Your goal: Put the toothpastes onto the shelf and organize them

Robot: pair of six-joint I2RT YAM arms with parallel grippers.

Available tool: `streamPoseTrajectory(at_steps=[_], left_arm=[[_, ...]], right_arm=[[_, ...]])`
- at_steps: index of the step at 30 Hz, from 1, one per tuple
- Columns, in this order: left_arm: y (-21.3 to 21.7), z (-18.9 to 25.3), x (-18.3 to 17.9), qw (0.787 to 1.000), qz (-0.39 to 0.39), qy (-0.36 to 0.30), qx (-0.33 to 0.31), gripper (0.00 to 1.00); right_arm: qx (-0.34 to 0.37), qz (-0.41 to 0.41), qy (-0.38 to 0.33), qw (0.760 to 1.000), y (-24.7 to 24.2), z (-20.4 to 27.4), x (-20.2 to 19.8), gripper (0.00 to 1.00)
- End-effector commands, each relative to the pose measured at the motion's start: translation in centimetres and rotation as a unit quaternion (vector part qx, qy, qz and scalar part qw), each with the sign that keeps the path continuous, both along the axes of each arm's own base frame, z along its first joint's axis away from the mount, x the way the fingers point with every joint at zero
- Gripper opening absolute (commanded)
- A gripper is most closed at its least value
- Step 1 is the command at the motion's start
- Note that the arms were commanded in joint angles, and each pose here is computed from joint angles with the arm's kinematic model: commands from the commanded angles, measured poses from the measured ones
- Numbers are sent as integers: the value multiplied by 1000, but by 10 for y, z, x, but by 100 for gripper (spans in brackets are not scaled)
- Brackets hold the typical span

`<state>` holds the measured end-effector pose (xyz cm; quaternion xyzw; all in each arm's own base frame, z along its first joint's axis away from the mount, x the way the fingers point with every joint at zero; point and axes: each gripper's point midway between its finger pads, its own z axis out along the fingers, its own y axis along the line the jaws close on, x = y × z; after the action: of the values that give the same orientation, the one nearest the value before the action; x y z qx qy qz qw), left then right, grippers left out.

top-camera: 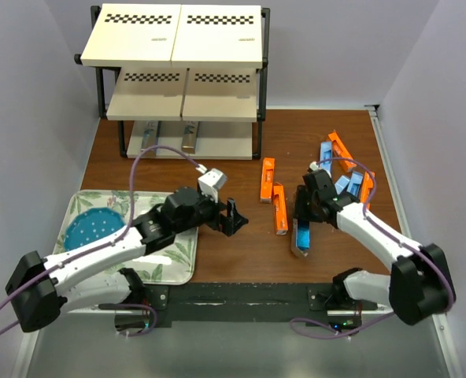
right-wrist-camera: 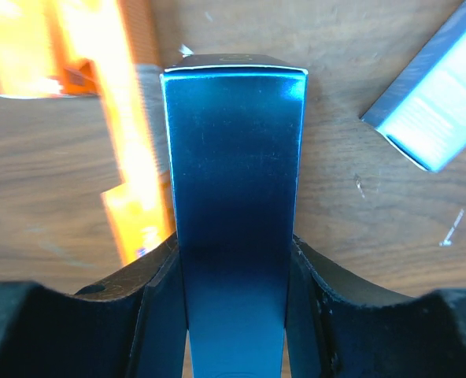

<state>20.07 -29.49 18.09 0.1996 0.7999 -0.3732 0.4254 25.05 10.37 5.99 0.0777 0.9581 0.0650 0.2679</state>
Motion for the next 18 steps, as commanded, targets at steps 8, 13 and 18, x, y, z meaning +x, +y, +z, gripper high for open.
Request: streamPoseTrajectory(at_steps=[8,13,18], left_arm=[[-95,44,-18,996,15,-43,-73,100],[-124,54,-31,995,5,-53,-86,100],[-129,39,-31,996,47,-49,-59,100]], right_arm=[[203,-63,-102,972,37,106,1,36],[270,-87,-115,952,45,132,-5,36],[317,-97,-120,936,51,147,-12,36]])
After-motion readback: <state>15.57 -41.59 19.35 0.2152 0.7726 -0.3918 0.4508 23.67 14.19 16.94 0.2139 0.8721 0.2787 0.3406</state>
